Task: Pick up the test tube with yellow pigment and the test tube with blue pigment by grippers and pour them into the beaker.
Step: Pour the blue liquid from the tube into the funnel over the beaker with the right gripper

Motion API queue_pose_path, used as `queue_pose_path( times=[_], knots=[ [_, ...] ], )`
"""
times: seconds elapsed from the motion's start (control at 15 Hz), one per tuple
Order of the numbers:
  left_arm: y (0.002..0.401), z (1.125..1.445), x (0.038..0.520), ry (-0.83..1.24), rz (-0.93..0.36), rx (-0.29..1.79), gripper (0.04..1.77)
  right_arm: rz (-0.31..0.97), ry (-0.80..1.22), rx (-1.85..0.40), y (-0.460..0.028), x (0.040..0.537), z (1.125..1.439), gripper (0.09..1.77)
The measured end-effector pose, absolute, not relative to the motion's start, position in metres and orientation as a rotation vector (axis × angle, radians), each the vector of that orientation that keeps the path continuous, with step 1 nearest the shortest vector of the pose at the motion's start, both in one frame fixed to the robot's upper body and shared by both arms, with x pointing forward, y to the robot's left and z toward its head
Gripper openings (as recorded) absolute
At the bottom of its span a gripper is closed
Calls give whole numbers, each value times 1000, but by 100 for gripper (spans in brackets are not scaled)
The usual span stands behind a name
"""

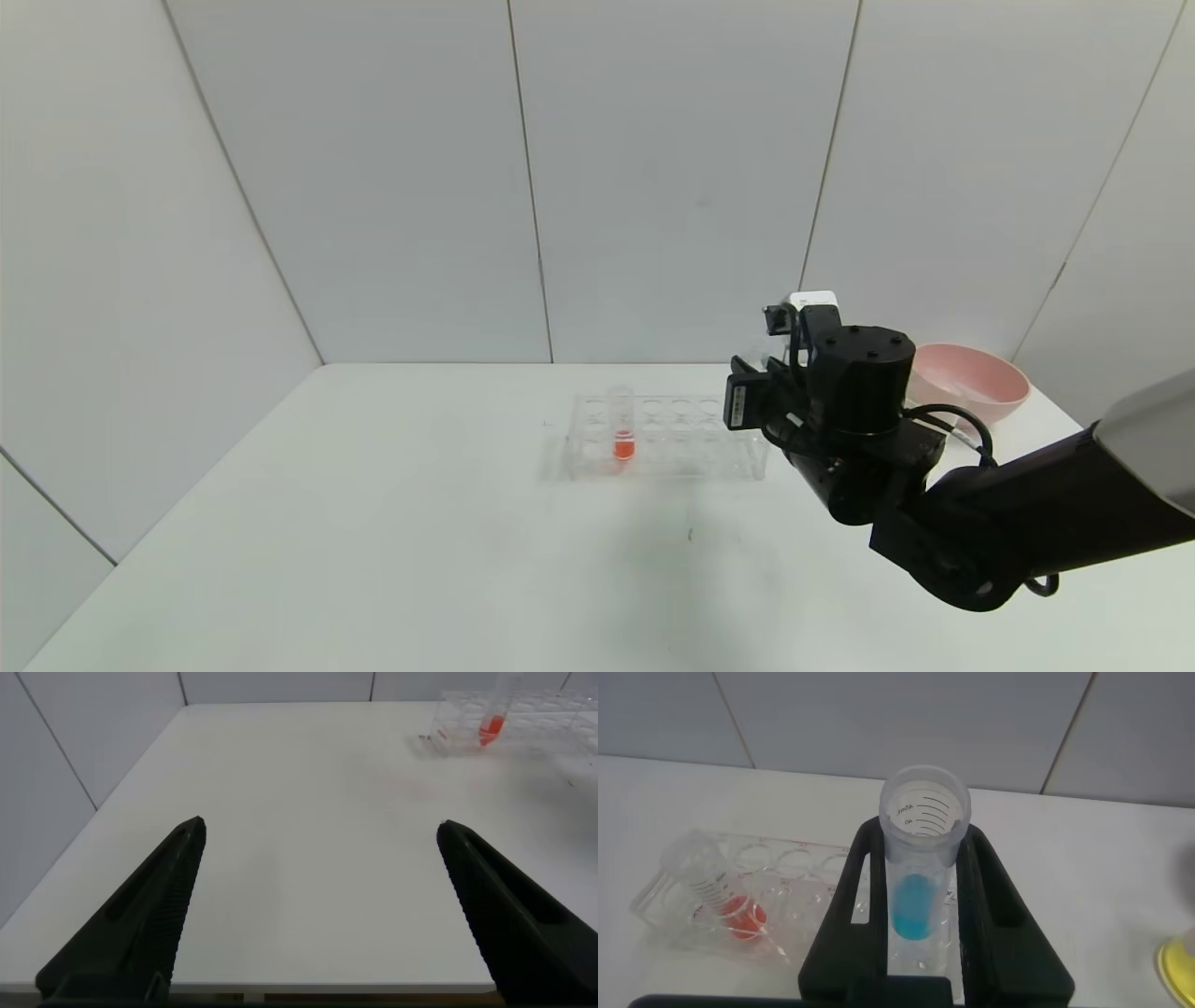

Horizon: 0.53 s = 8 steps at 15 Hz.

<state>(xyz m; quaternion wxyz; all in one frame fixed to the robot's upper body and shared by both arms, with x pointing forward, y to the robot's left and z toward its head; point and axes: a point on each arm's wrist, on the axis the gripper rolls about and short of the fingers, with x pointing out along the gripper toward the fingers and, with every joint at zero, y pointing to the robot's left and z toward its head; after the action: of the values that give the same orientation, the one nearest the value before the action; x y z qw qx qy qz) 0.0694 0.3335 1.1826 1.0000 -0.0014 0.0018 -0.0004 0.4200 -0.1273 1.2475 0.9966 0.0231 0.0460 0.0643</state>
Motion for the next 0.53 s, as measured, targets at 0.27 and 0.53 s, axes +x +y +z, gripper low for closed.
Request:
queue_pose_path(
  times=[0.27,0.53],
  knots=[
    [334,1183,69,4,0,-3,176,128,83,51,-128,419,1251,49],
    [334,1183,69,4,0,-3,176,168,92,32,-134,415,1252,49]
  ],
)
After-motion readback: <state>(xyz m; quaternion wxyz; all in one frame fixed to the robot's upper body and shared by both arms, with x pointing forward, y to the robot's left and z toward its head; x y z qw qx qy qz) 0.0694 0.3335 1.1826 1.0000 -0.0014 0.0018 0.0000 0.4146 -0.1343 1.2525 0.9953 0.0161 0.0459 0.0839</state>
